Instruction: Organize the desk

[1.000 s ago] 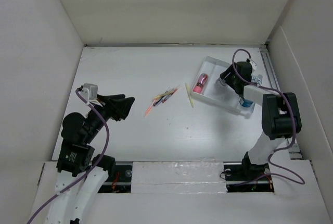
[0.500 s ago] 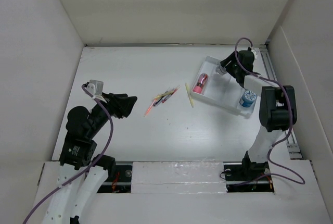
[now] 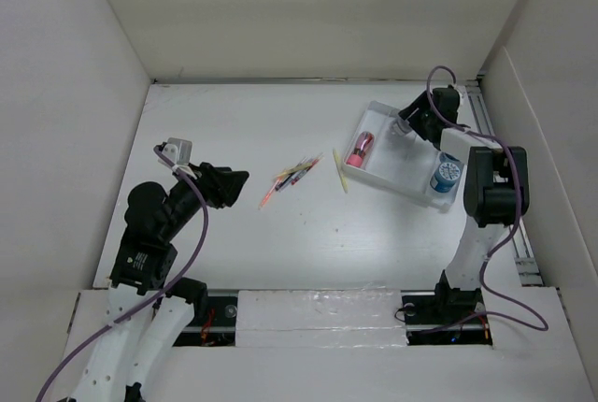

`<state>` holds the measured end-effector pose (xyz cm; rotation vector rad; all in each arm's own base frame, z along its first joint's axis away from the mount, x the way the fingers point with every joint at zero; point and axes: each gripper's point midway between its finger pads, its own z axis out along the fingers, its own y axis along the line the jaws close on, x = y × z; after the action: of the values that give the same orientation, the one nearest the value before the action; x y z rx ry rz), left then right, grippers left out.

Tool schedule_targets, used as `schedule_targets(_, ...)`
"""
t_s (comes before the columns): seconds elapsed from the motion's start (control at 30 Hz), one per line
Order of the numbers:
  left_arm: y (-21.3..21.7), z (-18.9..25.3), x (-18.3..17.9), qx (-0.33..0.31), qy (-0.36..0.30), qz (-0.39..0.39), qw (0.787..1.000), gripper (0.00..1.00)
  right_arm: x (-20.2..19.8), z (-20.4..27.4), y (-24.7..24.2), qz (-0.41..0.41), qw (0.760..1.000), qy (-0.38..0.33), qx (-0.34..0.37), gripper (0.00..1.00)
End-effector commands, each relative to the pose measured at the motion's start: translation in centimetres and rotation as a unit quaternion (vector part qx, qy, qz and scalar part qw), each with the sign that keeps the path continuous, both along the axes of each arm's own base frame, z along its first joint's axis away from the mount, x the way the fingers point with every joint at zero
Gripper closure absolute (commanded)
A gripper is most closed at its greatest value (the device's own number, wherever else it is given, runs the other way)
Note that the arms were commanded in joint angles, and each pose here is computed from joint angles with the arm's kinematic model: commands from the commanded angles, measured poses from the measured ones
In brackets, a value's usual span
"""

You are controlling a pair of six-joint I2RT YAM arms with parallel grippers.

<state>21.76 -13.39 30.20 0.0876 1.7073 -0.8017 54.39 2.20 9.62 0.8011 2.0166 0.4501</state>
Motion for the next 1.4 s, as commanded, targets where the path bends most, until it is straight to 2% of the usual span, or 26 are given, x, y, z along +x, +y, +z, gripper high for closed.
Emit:
schedule_targets(0.0,0.0,1.8,0.0,-0.001,-0.029,-0.001,1.000,0.50,1.4,3.7,-0.7,-0.003,0.999,-0.044,0.003,0.41)
schedule_targets(0.27,0.1,2.1,-0.4,-0.003,-0.038,-0.001,0.999,0.50,0.3,4.1,-1.4,-0.010,0.999,-0.043,-0.002,0.37)
schedule_targets(0.33,0.1,2.2,-0.6,-0.004,-0.041,-0.002,0.999,0.50,-0.1,4.0,-1.1,-0.001,0.999,-0.045,0.000,0.23)
schedule_targets(0.4,0.1,2.2,-0.6,-0.004,-0.042,-0.001,0.999,0.50,-0.3,4.1,-1.4,-0.001,0.999,-0.050,0.003,0.15)
schedule_targets(0.67,0.3,2.4,-1.0,-0.009,-0.050,0.001,0.999,0.50,-1.7,6.3,-0.5,0.011,0.997,-0.083,0.004,0.14)
schedule_targets(0.73,0.3,2.4,-1.1,-0.010,-0.050,0.001,0.999,0.50,-2.3,9.4,1.1,0.027,0.992,-0.124,0.007,0.14)
schedule_targets(0.83,0.4,2.6,-1.2,-0.011,-0.055,0.001,0.998,0.49,-3.8,11.4,3.3,0.051,0.986,-0.160,0.014,0.14)
schedule_targets(0.9,0.4,2.7,-1.4,-0.014,-0.057,0.000,0.998,0.49,-5.0,14.2,6.3,0.087,0.975,-0.204,0.021,0.15)
schedule_targets(1.03,1.0,2.7,-1.2,-0.016,-0.056,0.020,0.998,0.49,-6.8,16.8,12.8,0.165,0.956,-0.240,0.033,0.19)
schedule_targets(1.07,1.3,2.7,-1.0,-0.017,-0.056,0.027,0.998,0.49,-7.0,17.0,14.0,0.177,0.953,-0.244,0.033,0.21)
schedule_targets(1.17,1.5,2.2,-0.3,-0.021,-0.042,0.038,0.998,0.49,-8.1,17.5,18.3,0.227,0.938,-0.256,0.051,0.38)
schedule_targets(1.2,1.6,2.1,0.0,-0.023,-0.039,0.043,0.998,0.49,-8.5,17.5,19.8,0.243,0.933,-0.260,0.058,0.64)
schedule_targets(1.23,1.5,1.9,0.2,-0.023,-0.033,0.042,0.998,0.49,-8.9,17.8,20.8,0.261,0.926,-0.264,0.066,0.75)
schedule_targets(1.27,1.4,1.6,0.6,-0.023,-0.027,0.044,0.998,0.49,-9.2,17.9,21.5,0.271,0.922,-0.268,0.073,0.82)
schedule_targets(1.3,1.5,1.3,1.1,-0.021,-0.020,0.051,0.998,0.50,-9.6,18.6,22.9,0.288,0.912,-0.280,0.084,1.00)
schedule_targets(1.37,1.6,1.2,1.5,-0.018,-0.018,0.055,0.998,0.51,-9.9,18.7,24.0,0.305,0.905,-0.281,0.100,1.00)
